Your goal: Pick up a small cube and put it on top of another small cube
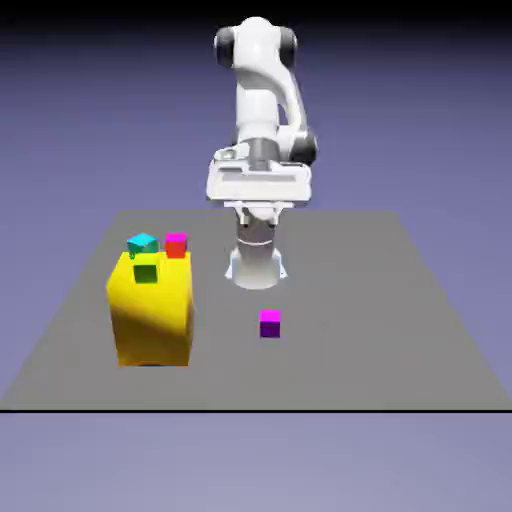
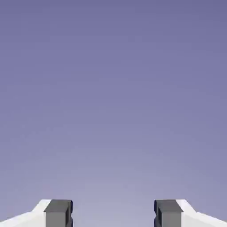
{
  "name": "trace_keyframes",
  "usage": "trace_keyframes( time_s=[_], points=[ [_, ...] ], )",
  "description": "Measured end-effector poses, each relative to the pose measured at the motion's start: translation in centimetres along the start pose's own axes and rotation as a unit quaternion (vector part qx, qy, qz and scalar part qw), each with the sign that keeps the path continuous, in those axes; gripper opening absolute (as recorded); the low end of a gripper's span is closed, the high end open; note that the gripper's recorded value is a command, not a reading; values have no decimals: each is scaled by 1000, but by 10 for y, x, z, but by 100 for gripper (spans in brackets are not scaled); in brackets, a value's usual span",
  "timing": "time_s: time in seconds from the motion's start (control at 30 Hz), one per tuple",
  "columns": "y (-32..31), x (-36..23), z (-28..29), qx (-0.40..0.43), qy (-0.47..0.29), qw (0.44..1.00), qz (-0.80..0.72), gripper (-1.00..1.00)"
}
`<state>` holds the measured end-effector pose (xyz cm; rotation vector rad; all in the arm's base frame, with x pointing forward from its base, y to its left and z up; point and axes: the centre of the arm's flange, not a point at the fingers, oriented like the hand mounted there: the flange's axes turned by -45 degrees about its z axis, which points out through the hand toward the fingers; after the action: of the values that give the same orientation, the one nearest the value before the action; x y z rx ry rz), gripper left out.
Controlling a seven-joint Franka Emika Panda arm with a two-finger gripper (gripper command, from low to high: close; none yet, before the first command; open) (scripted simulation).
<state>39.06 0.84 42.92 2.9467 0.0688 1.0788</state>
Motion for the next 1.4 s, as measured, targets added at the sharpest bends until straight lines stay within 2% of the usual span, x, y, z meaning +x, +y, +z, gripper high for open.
trace_keyframes(
  time_s=[0.2,0.37,0.4,0.7,0.73,1.13,1.4],
  points=[
    [-20,-108,88,8,-235,972,27,0],
    [-33,-212,123,-2,-421,906,44,0],
    [-34,-219,124,-3,-432,901,45,0],
    [-36,-268,169,-3,-432,901,45,0],
    [-36,-271,171,-3,-432,901,45,-100],
    [-34,-219,124,-2,-432,901,45,-100],
    [36,-93,113,46,-414,906,-72,-100]
  ],
)
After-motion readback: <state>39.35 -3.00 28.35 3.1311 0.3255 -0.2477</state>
